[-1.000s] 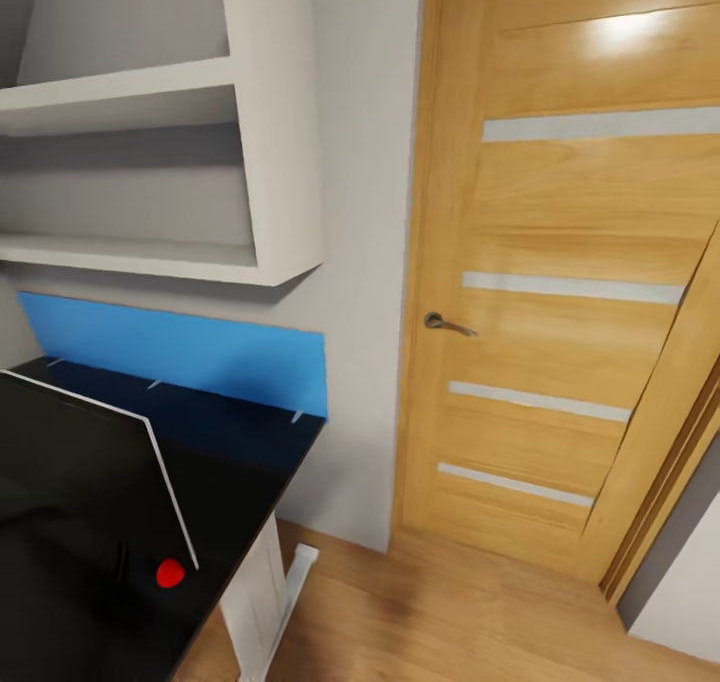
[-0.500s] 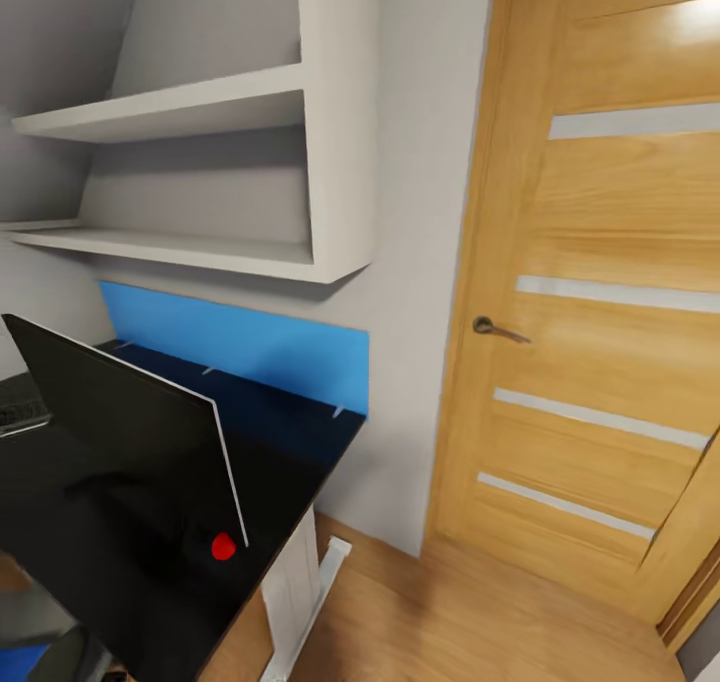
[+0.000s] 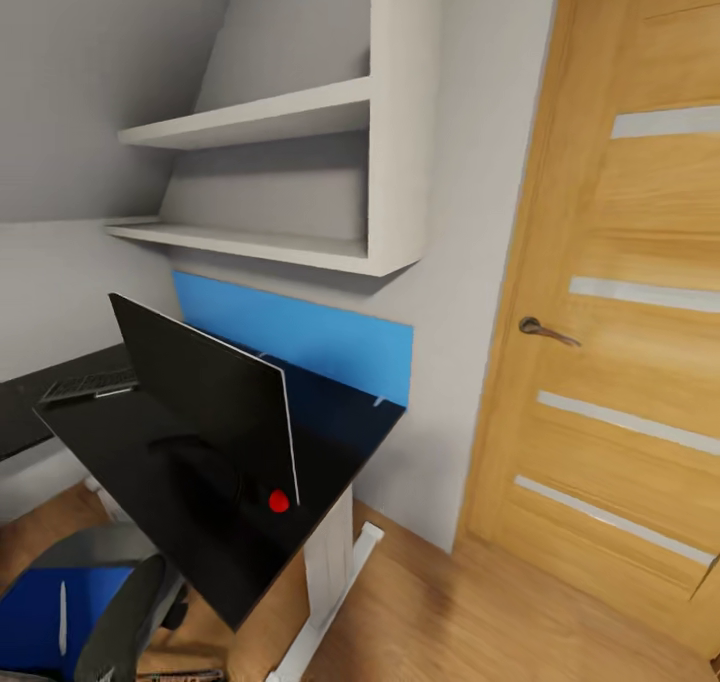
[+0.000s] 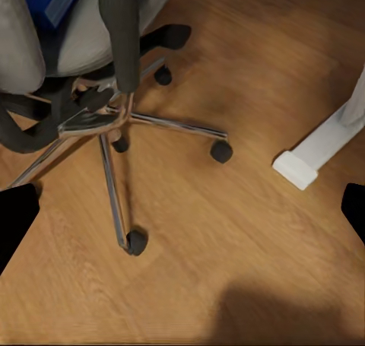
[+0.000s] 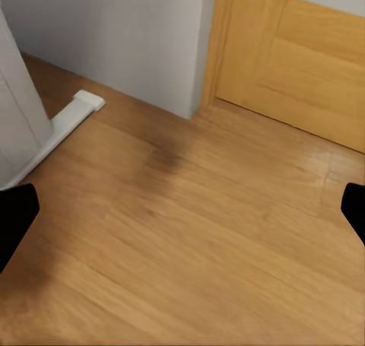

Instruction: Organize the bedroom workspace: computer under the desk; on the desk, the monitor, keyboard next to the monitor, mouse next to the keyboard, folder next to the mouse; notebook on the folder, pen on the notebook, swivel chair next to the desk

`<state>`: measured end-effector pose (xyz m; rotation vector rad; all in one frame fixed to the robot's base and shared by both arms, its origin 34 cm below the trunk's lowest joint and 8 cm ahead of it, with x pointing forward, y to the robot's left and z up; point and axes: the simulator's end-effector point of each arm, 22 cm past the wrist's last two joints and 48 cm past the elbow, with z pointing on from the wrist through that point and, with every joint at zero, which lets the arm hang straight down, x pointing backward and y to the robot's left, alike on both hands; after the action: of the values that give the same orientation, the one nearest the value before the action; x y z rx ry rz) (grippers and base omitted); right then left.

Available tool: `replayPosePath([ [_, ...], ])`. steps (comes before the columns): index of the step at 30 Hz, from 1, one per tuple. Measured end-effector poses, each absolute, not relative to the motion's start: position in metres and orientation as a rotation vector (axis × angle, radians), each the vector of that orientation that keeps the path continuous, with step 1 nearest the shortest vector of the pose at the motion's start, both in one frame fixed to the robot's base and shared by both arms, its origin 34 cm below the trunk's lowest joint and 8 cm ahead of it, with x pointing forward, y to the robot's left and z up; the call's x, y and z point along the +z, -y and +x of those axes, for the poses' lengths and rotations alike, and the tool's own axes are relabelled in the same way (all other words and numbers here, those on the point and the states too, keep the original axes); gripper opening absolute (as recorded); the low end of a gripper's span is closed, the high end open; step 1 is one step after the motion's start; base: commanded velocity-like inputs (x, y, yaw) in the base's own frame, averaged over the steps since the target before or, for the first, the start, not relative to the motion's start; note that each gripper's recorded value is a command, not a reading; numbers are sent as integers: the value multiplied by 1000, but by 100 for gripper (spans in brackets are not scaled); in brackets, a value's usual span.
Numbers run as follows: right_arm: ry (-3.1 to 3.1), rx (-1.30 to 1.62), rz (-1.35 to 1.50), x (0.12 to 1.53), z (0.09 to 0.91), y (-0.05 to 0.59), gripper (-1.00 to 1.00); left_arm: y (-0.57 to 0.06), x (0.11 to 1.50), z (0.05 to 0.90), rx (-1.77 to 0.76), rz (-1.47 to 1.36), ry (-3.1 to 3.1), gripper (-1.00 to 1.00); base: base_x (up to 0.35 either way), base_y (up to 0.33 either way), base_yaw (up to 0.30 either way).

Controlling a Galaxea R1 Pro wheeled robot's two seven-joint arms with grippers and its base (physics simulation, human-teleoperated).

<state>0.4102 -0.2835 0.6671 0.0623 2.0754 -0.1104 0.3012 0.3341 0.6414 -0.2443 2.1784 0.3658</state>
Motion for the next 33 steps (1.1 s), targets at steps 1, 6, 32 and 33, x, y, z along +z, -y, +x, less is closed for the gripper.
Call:
replayPosePath([
  [1,-2075,-110,62,667,410,283,100,-334,641,301,366,-244,-2178,100,-23,-6,288],
  [6,-2075,-110,62,667,410,283,100,-334,642,301,367,-245,-2178,100,-7,-2,288],
  [32,-2031,-93,73,676,415,273,100,-335,641,301,370,-246,-2180,100,-51,0,288],
  [33,-2028,-93,73,676,415,273,100,-335,641,301,370,-246,-2180,100,-287,0,290],
])
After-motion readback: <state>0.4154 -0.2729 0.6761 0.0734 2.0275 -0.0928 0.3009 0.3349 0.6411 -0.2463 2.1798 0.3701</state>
